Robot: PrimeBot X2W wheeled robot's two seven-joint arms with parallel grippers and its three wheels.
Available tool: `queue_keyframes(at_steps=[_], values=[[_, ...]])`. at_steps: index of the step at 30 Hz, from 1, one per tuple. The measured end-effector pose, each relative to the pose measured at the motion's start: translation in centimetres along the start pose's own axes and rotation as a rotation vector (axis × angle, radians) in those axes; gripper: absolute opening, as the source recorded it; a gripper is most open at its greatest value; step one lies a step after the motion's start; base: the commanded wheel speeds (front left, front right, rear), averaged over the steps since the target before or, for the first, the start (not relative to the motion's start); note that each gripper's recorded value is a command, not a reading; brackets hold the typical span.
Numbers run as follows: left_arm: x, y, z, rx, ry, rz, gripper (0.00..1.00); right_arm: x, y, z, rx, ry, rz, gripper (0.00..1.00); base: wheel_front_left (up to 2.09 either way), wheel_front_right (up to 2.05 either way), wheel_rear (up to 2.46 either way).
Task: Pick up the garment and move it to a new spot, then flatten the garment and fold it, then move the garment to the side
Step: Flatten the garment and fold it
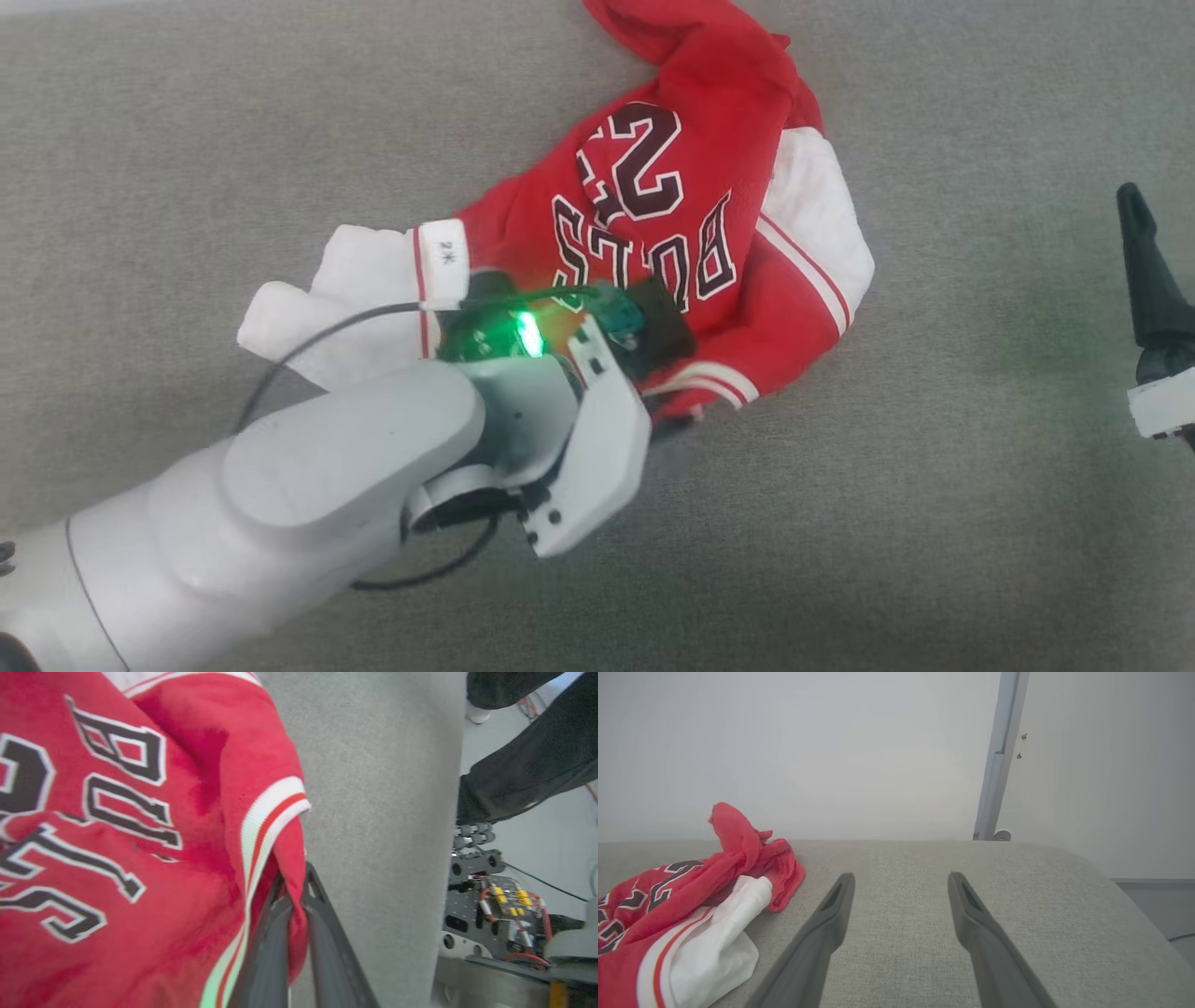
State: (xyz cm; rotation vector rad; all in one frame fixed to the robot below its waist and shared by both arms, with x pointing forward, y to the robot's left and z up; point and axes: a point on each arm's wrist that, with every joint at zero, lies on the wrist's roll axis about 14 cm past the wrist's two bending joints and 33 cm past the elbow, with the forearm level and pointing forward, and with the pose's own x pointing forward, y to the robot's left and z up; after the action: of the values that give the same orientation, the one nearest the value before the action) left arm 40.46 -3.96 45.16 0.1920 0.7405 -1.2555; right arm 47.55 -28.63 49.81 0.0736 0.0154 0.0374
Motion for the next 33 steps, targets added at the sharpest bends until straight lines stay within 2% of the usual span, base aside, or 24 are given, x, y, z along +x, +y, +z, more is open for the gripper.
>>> queue_keyframes(at_steps=[2, 6, 13, 17, 20, 25, 28, 29, 33], values=[[-0.3, 1.3, 0.0, 0.025, -0.026, 0.058, 1.0, 0.1, 0.5, -0.2, -0.008, 0.021, 0.022, 1.0, 0.0, 0.0, 0.0], [-1.2, 2.5, 0.4, -0.002, -0.116, 0.114, 1.0, 0.4, 2.2, -0.9, -0.04, 0.097, 0.093, 1.0, 0.0, 0.0, 0.0], [-4.7, 4.1, 0.6, -0.102, -0.351, 0.253, 1.0, 0.5, 5.6, -3.6, -0.157, 0.343, 0.266, 1.0, 0.0, 0.0, 0.0], [-7.8, 5.6, 0.1, -0.128, -0.51, 0.439, 1.0, 0.6, 8.1, -5.4, -0.197, 0.522, 0.374, 1.0, 0.0, 0.0, 0.0], [-9.7, 6.1, -1.3, -0.201, -0.627, 0.564, 1.0, 0.3, 9.3, -6.8, -0.242, 0.664, 0.44, 1.0, 0.0, 0.0, 0.0], [-12.8, 6.8, -5.2, -0.32, -0.674, 0.77, 1.0, 1.9, 11.1, -6.9, -0.252, 0.754, 0.493, 1.0, 0.0, 0.0, 0.0], [-15.7, 7.0, -5.7, -0.344, -0.755, 0.897, 1.0, 2.0, 11.9, -7.9, -0.249, 0.84, 0.519, 1.0, 0.0, 0.0, 0.0], [-17.7, 7.0, -6.9, -0.378, -0.796, 0.99, 1.0, 2.1, 12.7, -8.5, -0.245, 0.882, 0.54, 1.0, 0.0, 0.0, 0.0], [-20.3, 6.3, -9.1, -0.431, -0.858, 1.11, 1.0, 2.7, 13.2, -9.6, -0.258, 0.934, 0.544, 1.0, 0.0, 0.0, 0.0]])
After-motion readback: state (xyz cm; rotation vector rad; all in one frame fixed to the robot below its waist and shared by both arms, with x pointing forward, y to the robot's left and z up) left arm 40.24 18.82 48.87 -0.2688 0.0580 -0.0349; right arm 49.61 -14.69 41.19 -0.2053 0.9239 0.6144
